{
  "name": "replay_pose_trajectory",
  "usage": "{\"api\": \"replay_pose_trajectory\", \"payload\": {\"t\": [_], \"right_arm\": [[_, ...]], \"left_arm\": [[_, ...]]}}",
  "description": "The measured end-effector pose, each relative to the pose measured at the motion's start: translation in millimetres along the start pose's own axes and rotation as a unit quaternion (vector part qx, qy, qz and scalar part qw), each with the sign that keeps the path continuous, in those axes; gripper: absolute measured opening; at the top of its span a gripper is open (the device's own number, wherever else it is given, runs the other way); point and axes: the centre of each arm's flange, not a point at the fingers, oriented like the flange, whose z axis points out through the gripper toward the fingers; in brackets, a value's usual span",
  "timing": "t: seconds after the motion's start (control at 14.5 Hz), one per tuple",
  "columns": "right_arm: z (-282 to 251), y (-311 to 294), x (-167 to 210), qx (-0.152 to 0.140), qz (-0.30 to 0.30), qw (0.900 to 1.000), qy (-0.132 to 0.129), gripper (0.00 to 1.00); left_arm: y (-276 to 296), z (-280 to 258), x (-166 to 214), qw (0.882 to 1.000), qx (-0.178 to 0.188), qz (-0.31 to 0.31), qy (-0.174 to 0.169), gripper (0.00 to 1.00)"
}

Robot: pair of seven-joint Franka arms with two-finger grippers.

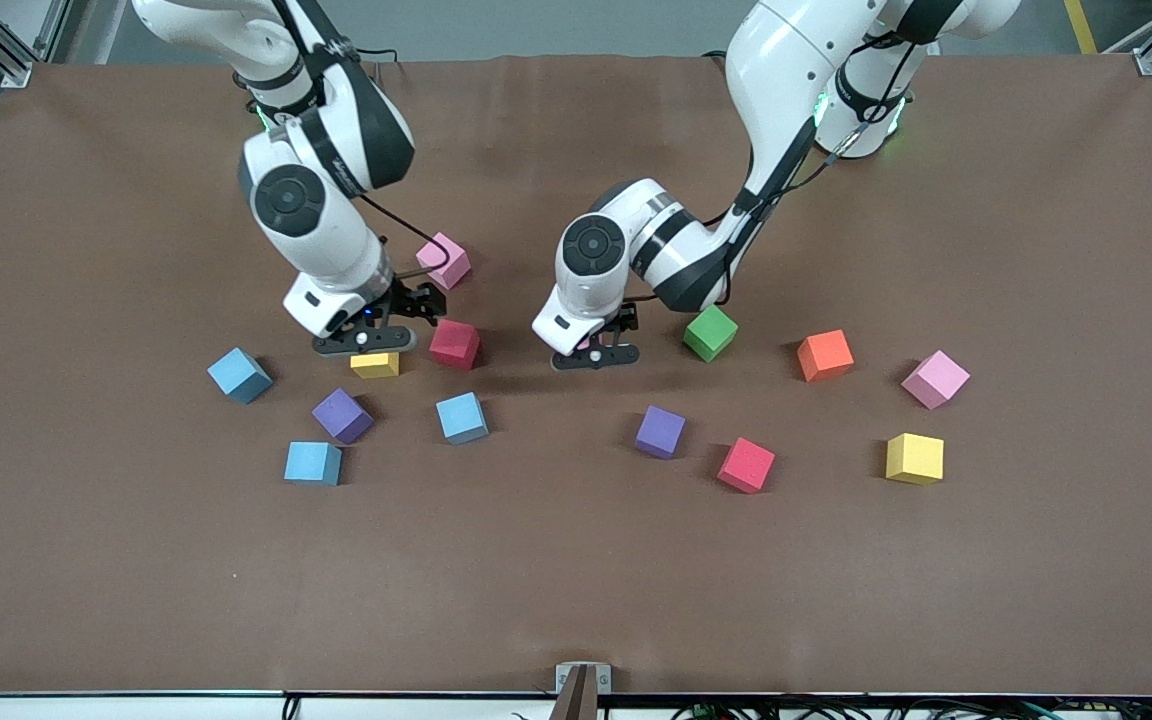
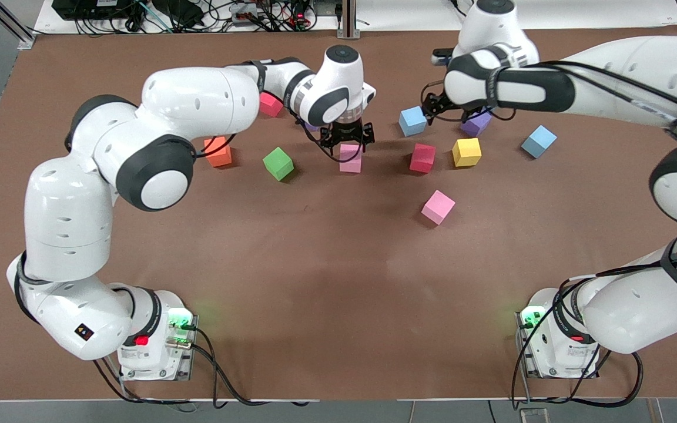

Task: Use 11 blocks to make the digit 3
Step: 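Close the right gripper on the red cube while the left gripper grasps pink, then lift the pink cube with the left gripper while the right gripper lifts red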

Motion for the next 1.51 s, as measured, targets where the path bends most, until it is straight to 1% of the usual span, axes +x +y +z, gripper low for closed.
{"api": "replay_pose_trajectory", "payload": {"t": [0.28,0.34,0.55,0.69,0.83,1.03,1.17,1.31,1.51], "right_arm": [[38,-22,-3,-0.001,0.019,1.000,0.009,1.00],[47,-26,-5,-0.001,0.024,1.000,0.013,1.00],[79,-35,-15,0.004,0.037,0.999,0.031,1.00],[100,-38,-22,0.003,0.047,0.998,0.033,1.00],[113,-41,-25,-0.001,0.053,0.998,0.028,1.00],[118,-38,-27,-0.005,0.057,0.998,0.024,1.00],[123,-36,-30,-0.008,0.059,0.998,0.019,1.00],[127,-35,-31,-0.010,0.060,0.998,0.017,1.00],[131,-34,-32,-0.012,0.062,0.998,0.014,0.99]], "left_arm": [[2,21,-5,1.000,0.001,-0.002,-0.003,0.98],[1,23,-4,1.000,0.002,-0.003,-0.003,0.93],[-3,21,-1,1.000,0.002,-0.007,-0.002,0.63],[-6,14,-3,1.000,0.002,-0.007,0.000,0.60],[-13,-1,-10,1.000,0.003,-0.005,0.003,0.55],[-32,-27,-35,1.000,0.011,0.001,0.008,0.55],[-42,-30,-64,1.000,0.007,0.014,0.011,0.55],[-49,-20,-100,1.000,-0.002,0.025,0.015,0.55],[-47,-3,-146,1.000,-0.001,0.025,0.005,0.55]]}}
